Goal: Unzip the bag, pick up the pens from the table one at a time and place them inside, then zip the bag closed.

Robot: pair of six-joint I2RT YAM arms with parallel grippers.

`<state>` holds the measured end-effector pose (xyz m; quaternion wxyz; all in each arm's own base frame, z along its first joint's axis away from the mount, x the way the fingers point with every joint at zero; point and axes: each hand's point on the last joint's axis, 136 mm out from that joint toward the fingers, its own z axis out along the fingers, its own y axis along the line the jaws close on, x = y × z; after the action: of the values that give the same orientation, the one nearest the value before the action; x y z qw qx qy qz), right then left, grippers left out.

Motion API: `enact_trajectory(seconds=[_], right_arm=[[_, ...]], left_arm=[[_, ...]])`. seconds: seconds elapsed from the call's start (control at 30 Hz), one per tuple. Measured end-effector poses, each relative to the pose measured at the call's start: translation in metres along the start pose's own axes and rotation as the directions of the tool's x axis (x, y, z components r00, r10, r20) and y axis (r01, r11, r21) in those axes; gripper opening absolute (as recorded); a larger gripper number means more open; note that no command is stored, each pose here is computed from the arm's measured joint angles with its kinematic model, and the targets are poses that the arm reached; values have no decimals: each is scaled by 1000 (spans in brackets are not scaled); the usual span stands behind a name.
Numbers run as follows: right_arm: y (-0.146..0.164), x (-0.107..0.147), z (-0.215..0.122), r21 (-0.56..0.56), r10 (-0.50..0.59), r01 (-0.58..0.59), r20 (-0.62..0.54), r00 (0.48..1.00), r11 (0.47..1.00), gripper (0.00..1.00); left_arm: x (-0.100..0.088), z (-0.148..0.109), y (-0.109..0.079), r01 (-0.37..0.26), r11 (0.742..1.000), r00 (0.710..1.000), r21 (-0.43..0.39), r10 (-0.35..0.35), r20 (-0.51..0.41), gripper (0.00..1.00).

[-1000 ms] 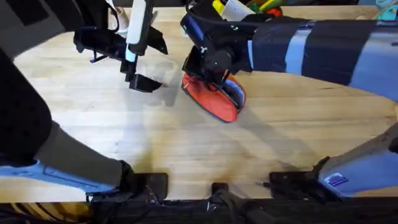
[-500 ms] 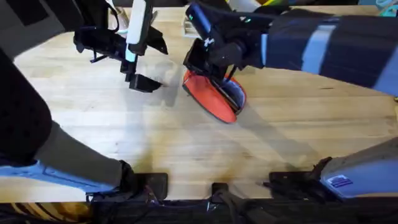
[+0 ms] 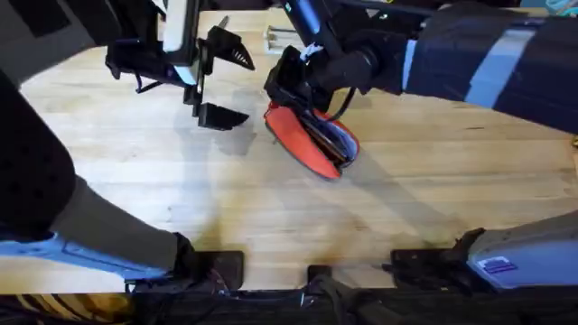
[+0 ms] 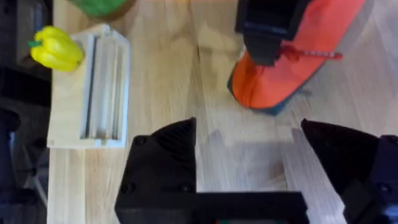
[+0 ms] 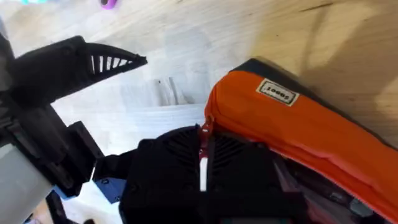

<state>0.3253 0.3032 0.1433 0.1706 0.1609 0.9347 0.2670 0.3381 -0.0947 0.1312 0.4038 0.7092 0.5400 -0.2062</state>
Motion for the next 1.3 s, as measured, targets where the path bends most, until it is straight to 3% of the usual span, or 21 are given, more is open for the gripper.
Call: enact_trajectory(seconds=[0.23, 0.5, 0.6, 0.83, 1.03, 1.2, 1.3], right_arm=[[2, 3, 0, -11, 0, 0, -21, 1000, 1000, 33], [2, 4, 0, -13, 0, 0, -24, 1000, 1000, 30], [3, 4, 0, -14, 0, -1, -25, 1000, 1000, 31], [7, 6, 0, -35, -1, 0, -37, 999, 999, 30], [8, 6, 0, -42, -2, 0, -39, 999, 999, 31], [9, 6, 0, -42, -2, 0, -39, 999, 999, 31], [9, 6, 0, -43, -2, 0, -40, 999, 999, 30]], left_arm=[[-24, 6, -7, 36, 999, 994, 27, -39, 100, 915], [-41, 23, -14, 1, 996, 992, 85, -12, 123, 837], [-40, 25, -17, -2, 995, 994, 101, -9, 105, 753], [-33, 30, -19, -3, 993, 997, 122, -6, 73, 736], [-14, 44, -25, 45, 985, 996, 164, -57, 67, 738], [-10, 47, -25, 49, 985, 996, 166, -61, 68, 734], [-10, 47, -25, 52, 985, 996, 166, -64, 68, 671]])
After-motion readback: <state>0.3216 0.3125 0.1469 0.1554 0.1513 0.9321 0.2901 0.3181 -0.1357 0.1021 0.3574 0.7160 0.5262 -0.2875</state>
